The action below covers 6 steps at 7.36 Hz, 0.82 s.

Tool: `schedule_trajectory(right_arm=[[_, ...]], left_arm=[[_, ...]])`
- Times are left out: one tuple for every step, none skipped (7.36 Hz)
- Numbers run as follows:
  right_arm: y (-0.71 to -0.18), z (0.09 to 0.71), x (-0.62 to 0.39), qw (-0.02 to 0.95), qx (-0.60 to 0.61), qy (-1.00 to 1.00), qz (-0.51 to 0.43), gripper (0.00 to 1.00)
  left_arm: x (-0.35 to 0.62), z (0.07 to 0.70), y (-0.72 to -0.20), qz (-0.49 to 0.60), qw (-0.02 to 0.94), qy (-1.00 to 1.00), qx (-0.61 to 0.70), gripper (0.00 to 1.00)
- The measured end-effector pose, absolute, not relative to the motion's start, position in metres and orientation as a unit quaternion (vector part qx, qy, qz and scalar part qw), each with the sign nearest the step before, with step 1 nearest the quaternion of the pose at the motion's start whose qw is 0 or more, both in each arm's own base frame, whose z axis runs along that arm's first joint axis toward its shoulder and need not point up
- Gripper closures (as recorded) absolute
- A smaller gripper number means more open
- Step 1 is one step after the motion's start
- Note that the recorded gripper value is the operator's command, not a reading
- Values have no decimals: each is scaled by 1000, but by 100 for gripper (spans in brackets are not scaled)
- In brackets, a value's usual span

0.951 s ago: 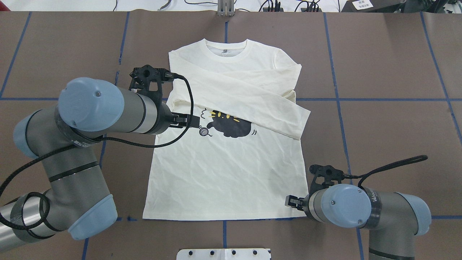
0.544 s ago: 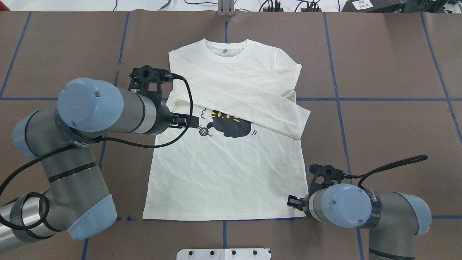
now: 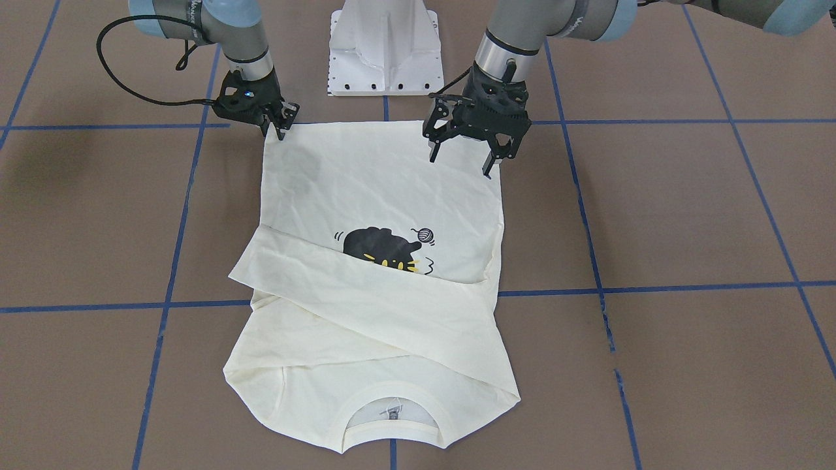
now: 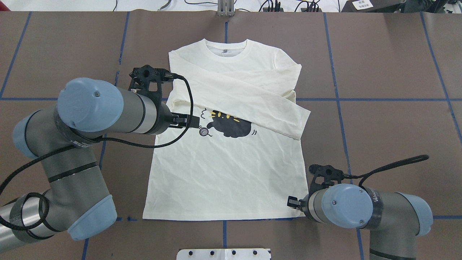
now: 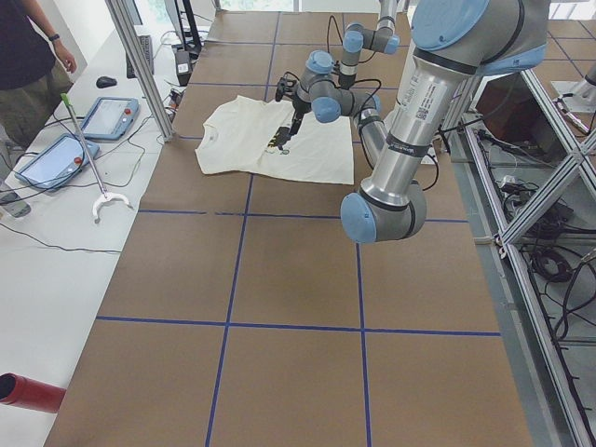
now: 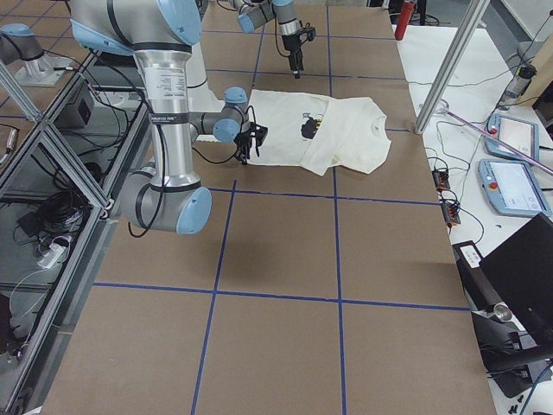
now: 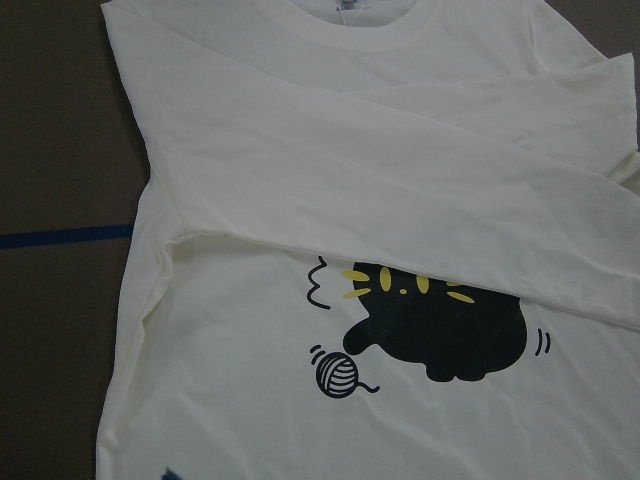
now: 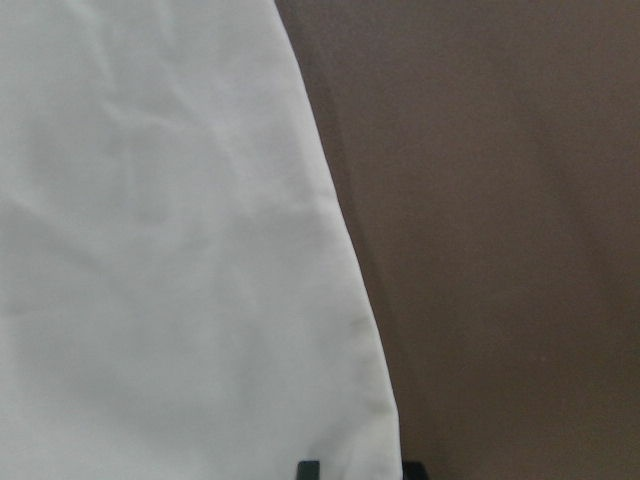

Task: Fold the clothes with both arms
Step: 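Lower both grippers toward the hem corners nearest the robot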

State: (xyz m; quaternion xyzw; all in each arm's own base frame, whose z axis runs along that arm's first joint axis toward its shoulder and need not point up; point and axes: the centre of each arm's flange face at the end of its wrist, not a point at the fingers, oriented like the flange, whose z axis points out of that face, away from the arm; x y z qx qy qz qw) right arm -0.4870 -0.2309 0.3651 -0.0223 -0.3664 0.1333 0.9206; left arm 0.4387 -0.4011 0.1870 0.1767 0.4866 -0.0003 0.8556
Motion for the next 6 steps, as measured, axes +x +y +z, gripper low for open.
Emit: schedule_trajectory(right_arm=[[-231, 364, -486, 920, -22, -368, 133, 93], [-231, 363, -486, 920, -22, -369, 133, 100], [-231, 363, -486, 919, -22, -369, 135, 100], [-230, 362, -486, 919, -21, -370, 136, 100], [-231, 357, -487, 917, -19, -375, 138, 100], [-234, 345, -487, 912, -17, -385, 140, 100]], left_arm=[[439, 188, -401, 0, 856, 486, 177, 0], [439, 188, -401, 0, 856, 486, 177, 0], [439, 188, -401, 0, 856, 486, 176, 0], [439, 188, -401, 0, 856, 486, 176, 0], [441, 190, -401, -1, 857, 485, 174, 0], [445, 195, -398, -11, 859, 486, 162, 0]])
